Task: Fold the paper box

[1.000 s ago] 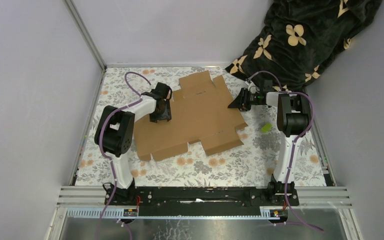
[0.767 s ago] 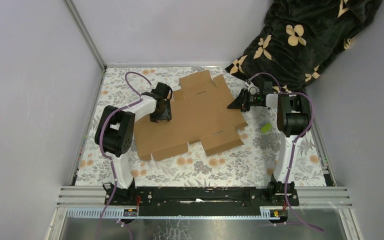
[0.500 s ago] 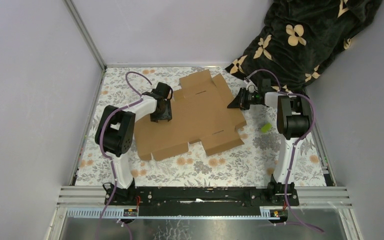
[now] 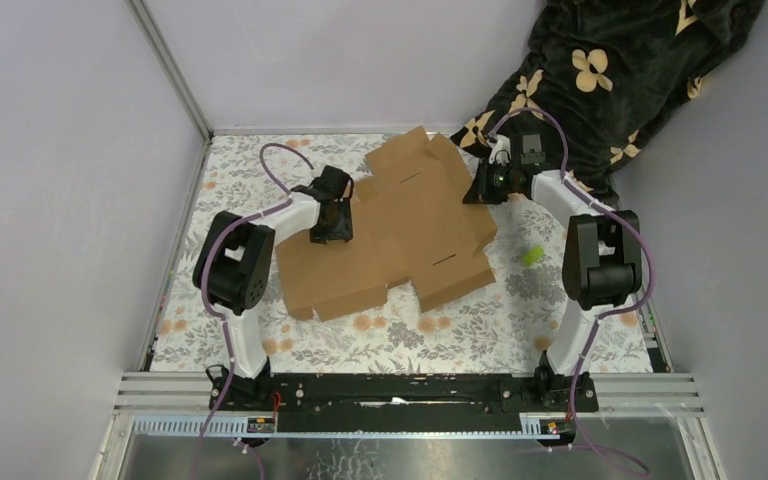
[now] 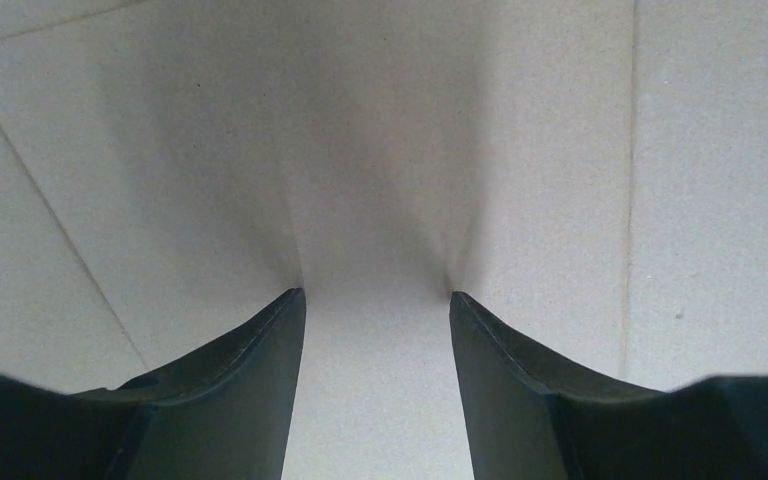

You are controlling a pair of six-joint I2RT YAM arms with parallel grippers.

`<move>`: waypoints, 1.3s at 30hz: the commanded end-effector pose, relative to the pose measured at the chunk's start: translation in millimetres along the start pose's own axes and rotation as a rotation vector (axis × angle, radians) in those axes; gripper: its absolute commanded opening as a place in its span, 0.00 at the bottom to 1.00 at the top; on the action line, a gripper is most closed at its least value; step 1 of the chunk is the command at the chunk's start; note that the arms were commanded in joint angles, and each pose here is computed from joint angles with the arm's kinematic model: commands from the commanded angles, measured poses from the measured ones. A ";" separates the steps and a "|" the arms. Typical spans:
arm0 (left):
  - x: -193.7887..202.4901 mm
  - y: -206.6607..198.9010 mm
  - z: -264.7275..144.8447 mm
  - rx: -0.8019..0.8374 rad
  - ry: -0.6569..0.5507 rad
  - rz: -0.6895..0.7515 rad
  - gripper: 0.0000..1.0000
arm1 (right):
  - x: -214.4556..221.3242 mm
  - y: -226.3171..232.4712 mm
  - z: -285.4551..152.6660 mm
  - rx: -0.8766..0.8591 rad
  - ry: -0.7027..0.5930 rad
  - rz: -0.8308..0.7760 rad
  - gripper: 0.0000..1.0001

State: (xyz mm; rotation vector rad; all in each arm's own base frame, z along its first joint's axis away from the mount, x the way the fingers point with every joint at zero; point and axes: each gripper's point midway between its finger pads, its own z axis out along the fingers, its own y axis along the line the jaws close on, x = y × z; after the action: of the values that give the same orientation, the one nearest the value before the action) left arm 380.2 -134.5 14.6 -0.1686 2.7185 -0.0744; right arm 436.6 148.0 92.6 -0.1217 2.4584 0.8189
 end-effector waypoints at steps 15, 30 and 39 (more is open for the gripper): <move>37.3 -88.3 14.6 0.189 0.005 0.033 0.61 | -31.3 31.7 -71.6 0.391 -0.105 -0.281 0.14; 62.4 -144.0 27.2 0.301 0.002 0.078 0.61 | -23.2 45.8 -96.9 0.706 -0.125 -0.511 0.12; 72.2 -150.0 33.5 0.318 0.009 0.087 0.61 | -11.3 41.3 -97.4 0.902 -0.065 -0.657 0.13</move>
State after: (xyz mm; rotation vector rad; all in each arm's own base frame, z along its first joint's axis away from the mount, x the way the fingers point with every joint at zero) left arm 389.1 -287.6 20.7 0.0199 2.4860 -0.4441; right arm 397.8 131.1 192.6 -0.4557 2.2598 -0.3917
